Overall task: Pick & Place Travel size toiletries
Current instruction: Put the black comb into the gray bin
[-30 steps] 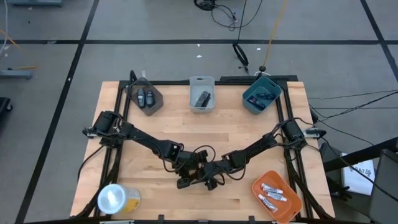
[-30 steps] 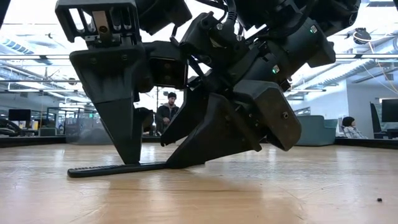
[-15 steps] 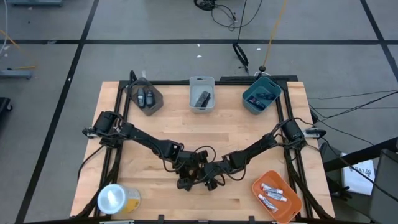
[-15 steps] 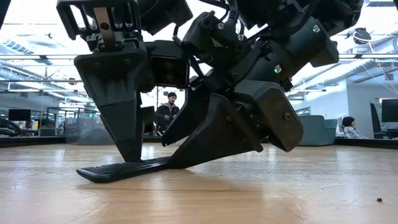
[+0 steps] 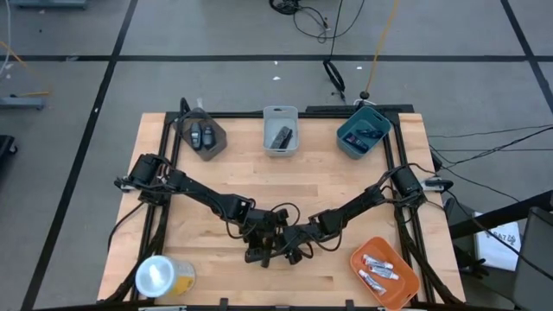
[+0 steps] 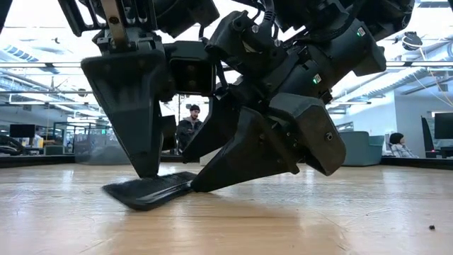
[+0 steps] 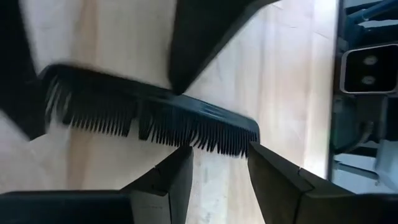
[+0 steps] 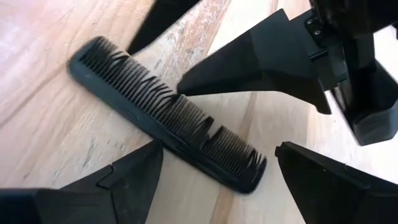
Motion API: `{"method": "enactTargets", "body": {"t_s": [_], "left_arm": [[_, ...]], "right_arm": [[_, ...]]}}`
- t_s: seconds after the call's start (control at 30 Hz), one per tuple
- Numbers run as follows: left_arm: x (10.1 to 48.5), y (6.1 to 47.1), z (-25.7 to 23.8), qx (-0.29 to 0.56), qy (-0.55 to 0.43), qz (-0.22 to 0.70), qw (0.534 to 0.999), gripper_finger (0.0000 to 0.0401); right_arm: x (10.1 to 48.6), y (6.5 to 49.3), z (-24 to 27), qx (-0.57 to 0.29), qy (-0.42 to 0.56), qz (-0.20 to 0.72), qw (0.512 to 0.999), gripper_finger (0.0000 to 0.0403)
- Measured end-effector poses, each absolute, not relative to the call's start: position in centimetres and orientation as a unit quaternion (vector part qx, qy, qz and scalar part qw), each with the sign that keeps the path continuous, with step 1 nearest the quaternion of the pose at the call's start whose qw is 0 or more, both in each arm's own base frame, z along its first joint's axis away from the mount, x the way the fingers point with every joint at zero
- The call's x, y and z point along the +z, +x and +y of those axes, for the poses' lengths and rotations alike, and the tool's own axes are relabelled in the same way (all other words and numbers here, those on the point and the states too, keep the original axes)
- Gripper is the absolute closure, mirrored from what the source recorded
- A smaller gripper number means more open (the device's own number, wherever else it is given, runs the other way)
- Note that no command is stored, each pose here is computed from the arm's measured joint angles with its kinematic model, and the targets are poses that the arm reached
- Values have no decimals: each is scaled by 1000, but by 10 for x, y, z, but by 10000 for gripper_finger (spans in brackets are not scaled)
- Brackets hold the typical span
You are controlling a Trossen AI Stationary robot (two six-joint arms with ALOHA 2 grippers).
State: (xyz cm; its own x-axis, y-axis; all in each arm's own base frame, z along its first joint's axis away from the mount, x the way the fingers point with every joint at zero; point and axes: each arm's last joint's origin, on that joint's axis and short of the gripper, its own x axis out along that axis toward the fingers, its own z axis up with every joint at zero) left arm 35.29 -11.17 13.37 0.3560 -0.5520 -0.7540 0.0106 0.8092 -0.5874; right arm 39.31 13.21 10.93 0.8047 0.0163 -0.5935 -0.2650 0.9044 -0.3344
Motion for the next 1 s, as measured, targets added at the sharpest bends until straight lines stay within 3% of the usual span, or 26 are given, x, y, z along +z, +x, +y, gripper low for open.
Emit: {"method": "enactTargets", "body": {"t_s": [0.53, 0.7, 1.0], "left_arm": [[137, 352, -110, -180, -252, 544, 780, 249], [139, 346, -119, -164, -280, 565, 759, 249], [151, 332, -157, -107, -257, 537, 796, 249]], "right_arm": [[110, 394, 132, 83, -224, 299, 924, 90], [110, 394, 133, 135, -235, 297, 915, 90], [115, 389, 153, 220, -283, 248, 900, 90]]}}
